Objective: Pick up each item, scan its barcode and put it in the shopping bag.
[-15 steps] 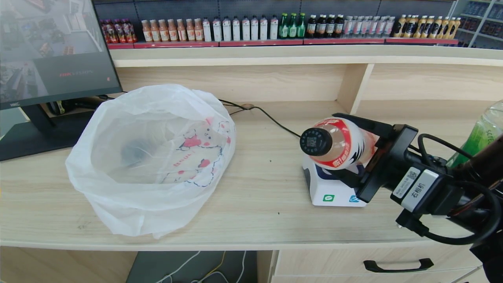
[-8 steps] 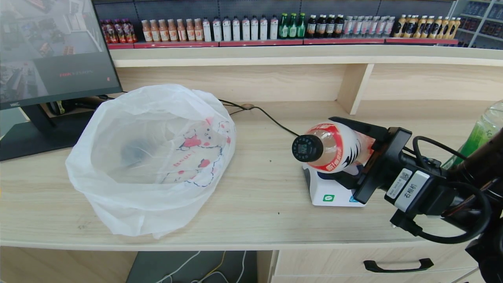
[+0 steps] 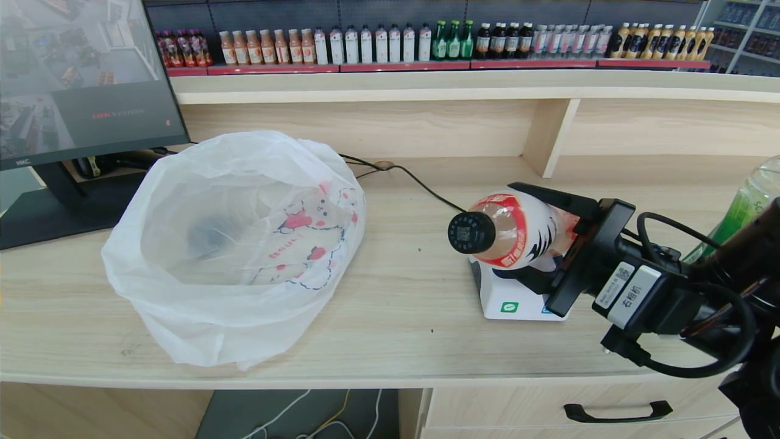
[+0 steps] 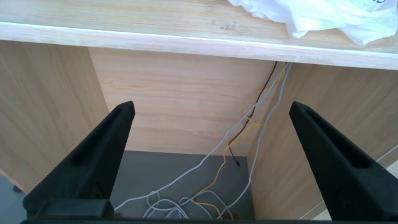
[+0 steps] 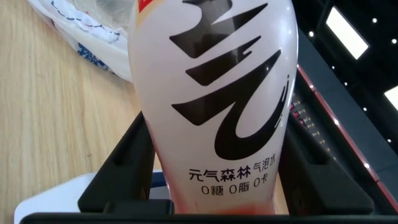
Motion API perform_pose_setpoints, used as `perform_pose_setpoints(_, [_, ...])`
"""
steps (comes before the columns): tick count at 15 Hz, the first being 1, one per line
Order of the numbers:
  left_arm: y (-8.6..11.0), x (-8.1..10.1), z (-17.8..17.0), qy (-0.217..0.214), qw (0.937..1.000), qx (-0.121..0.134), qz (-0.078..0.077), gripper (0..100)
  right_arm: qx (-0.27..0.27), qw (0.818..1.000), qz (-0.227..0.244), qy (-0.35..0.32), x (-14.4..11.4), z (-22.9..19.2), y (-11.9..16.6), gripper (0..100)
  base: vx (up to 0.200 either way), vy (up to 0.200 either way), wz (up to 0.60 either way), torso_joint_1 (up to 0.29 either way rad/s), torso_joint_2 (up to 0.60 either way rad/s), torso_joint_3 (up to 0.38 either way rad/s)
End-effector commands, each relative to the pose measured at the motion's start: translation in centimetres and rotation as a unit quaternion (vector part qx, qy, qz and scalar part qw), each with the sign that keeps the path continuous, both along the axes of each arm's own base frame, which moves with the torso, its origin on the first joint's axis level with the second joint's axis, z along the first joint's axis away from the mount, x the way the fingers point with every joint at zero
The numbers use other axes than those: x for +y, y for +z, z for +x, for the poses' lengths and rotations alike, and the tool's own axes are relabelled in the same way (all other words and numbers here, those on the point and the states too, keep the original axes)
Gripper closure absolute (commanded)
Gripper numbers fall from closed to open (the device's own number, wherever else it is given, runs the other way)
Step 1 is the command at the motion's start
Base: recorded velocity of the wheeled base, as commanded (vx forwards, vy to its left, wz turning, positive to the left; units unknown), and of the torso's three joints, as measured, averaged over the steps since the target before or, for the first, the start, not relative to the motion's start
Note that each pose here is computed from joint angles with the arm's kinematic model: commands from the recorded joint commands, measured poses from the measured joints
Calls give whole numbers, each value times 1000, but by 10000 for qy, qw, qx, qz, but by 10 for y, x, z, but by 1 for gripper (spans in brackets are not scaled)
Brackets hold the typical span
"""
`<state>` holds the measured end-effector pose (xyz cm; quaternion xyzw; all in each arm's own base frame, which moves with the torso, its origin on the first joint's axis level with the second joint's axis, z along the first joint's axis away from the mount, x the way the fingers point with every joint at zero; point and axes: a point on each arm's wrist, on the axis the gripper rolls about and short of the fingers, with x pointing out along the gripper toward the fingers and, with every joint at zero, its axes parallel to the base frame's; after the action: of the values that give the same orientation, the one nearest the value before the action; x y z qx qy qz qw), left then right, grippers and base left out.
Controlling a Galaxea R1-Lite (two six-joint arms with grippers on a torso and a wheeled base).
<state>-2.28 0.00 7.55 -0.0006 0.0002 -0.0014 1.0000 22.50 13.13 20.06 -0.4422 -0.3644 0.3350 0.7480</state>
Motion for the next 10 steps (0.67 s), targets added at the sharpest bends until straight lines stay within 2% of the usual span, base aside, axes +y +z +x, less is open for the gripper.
perform_pose_setpoints(1, [0,0,0,6,10000,-2,-1,0,-14,10000,16,6,1,1,1,100,0,0,0,0,0,0])
perform_pose_setpoints(6, [0,0,0,-2,10000,-2,-1,0,-37,9996,273,48,5,0,13,100,0,0,0,0,0,0])
perform_pose_setpoints(8, [0,0,0,6,10000,-2,-1,0,157,9979,617,119,13,-4,22,100,0,0,0,0,0,0])
perform_pose_setpoints(9, [0,0,0,6,10000,-2,-9,0,285,9937,1054,261,22,-4,36,100,0,0,0,0,0,0])
perform_pose_setpoints(10, [0,0,0,6,10000,-2,-9,0,276,9921,1195,261,23,-3,42,100,0,0,0,0,0,0])
